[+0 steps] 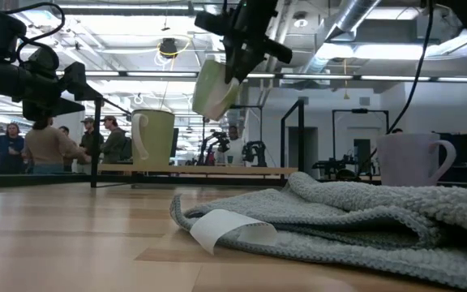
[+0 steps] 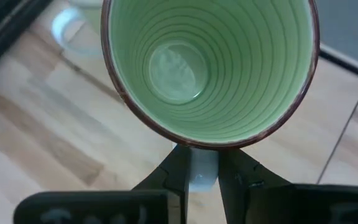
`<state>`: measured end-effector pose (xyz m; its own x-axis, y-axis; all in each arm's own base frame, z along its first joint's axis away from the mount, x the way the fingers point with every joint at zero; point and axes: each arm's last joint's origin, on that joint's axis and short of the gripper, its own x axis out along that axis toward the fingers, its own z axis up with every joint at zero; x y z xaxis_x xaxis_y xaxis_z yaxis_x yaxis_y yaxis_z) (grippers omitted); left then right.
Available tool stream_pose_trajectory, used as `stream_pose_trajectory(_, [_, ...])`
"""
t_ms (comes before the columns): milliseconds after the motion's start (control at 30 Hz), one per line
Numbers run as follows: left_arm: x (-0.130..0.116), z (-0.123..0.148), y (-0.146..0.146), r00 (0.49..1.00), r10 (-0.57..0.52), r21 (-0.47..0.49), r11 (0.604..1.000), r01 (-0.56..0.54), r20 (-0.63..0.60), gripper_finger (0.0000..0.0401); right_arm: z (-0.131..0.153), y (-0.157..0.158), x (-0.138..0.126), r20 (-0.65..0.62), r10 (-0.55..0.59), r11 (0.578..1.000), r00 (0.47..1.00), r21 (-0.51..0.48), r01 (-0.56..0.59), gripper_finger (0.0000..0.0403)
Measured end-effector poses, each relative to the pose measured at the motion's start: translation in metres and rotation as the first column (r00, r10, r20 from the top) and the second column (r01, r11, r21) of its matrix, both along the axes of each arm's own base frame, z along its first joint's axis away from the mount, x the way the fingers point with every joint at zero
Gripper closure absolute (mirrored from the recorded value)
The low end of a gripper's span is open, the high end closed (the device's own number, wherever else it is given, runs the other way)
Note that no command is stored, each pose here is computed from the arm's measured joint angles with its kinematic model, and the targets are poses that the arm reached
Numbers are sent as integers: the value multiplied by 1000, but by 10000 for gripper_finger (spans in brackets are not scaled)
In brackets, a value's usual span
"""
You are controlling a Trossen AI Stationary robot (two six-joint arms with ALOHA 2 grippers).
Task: Stack small to large cups/mugs on shelf
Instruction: Put the green mug with white handle on the shelf
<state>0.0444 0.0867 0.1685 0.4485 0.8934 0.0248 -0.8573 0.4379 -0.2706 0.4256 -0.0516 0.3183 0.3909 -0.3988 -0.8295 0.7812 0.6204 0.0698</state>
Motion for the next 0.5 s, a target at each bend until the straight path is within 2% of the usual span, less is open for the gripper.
stream_pose_trajectory(133, [0,0,0,1000,0,0,1000,0,0,97,0,-11,0,0,5,1000,1000,-15,-5,330])
stream_pose_trajectory(400, [0,0,0,1000,0,0,1000,0,0,97,1,-13,2,15,17,1000,1000,-24,-16,330])
stream_pose_trajectory(500, [0,0,0,1000,0,-1,1000,0,1,97,-10,-14,10,6,15,1000,1000,-26,-14,330])
